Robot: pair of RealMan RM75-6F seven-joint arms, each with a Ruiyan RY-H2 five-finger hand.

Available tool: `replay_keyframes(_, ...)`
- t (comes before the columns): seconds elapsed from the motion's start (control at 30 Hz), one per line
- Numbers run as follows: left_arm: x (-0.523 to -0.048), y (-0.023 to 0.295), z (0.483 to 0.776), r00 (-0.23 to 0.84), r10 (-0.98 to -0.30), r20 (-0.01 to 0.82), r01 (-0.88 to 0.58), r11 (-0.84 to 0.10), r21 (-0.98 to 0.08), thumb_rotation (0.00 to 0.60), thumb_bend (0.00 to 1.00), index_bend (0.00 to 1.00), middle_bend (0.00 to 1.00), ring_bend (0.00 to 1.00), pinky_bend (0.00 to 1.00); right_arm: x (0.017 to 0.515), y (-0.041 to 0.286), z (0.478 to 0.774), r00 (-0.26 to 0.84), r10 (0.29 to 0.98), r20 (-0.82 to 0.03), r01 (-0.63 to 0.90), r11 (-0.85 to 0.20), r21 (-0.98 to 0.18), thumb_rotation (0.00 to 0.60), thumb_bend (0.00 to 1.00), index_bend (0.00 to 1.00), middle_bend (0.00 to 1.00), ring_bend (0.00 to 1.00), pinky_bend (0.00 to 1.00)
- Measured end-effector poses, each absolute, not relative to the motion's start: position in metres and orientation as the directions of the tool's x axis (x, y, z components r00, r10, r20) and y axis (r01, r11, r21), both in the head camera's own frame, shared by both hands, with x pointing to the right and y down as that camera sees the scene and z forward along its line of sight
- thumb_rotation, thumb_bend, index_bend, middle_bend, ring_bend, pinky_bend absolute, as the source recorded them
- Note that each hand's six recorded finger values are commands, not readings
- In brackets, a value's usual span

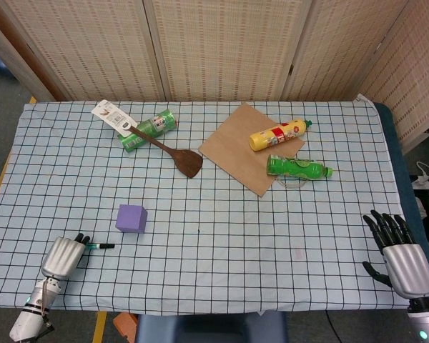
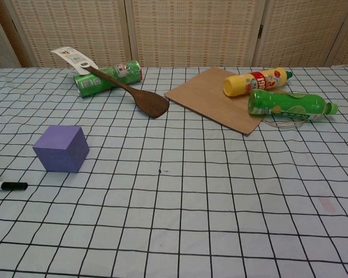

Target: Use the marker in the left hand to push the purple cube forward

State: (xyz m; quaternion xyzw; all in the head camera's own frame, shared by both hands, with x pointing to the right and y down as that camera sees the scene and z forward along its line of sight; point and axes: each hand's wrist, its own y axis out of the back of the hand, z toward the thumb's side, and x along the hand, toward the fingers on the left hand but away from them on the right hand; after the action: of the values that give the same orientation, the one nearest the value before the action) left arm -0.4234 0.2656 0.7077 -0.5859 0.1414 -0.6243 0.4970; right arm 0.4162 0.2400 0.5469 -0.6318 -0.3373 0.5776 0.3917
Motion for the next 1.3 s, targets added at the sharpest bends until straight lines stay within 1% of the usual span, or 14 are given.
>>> replay_keyframes(0.2,-0.425,0.264,0.713,0.186,-0.788,0.587,0.464,-0.456,-0.759,0.6,0.42,0.5,0.49,0.81,1.0,0.417,0.241,0.545,0.102,0.881,-0.462,-0.029,-0.461,-0.887,0.6,0.13,0.0,0.0,0.0,0.0)
replay_keyframes(0.4,-0.425,0.263,0.714,0.193,-0.793,0.577,0.466,-0.444,-0.766,0.6,0.46,0.6,0.57,0.81,1.0,0.417,0.243,0.543,0.1,0.884,-0.456,-0.029,-0.455,-0.89,0.6,0.13,0.0,0.0,0.0,0.0)
replay_keyframes(0.47,-0.426,0.263,0.714,0.19,-0.794,0.577,0.467,-0.444,-0.765,0.6,0.48,0.62,0.58,0.81,1.0,0.417,0.243,0.543,0.101,0.884,-0.456,-0.028,-0.456,-0.89,0.6,0.13,0.0,0.0,0.0,0.0)
replay_keyframes(0.57,-0.427,0.263,0.714,0.184,-0.797,0.575,0.472,-0.442,-0.763,0.6,0.53,0.65,0.61,0.81,1.0,0.416,0.243,0.543,0.106,0.884,-0.456,-0.025,-0.456,-0.889,0.6,0.13,0.0,0.0,0.0,0.0)
replay_keyframes(0.7,-0.428,0.262,0.712,0.184,-0.807,0.561,0.468,-0.43,-0.772,0.6,0.62,0.73,0.68,0.82,1.0,0.416,0.244,0.543,0.108,0.883,-0.457,-0.025,-0.457,-0.889,0.6,0.13,0.0,0.0,0.0,0.0)
replay_keyframes(0.77,-0.427,0.261,0.71,0.189,-0.815,0.547,0.459,-0.419,-0.783,0.6,0.65,0.75,0.7,0.82,1.0,0.416,0.244,0.543,0.108,0.882,-0.459,-0.026,-0.459,-0.888,0.6,0.13,0.0,0.0,0.0,0.0)
replay_keyframes(1.03,-0.428,0.252,0.696,0.225,-0.856,0.465,0.403,-0.352,-0.845,0.6,0.66,0.77,0.72,0.83,1.0,0.415,0.244,0.544,0.105,0.881,-0.462,-0.032,-0.461,-0.887,0.6,0.13,0.0,0.0,0.0,0.0)
replay_keyframes(1.17,-0.434,0.24,0.689,0.252,-0.868,0.427,0.368,-0.322,-0.872,0.6,0.66,0.77,0.73,0.83,1.0,0.416,0.244,0.545,0.096,0.884,-0.458,-0.039,-0.457,-0.889,0.6,0.13,0.0,0.0,0.0,0.0)
replay_keyframes(1.3,-0.445,0.224,0.686,0.269,-0.871,0.41,0.364,-0.302,-0.881,0.6,0.67,0.77,0.73,0.83,1.0,0.416,0.243,0.545,0.081,0.89,-0.449,-0.046,-0.447,-0.893,0.6,0.13,0.0,0.0,0.0,0.0)
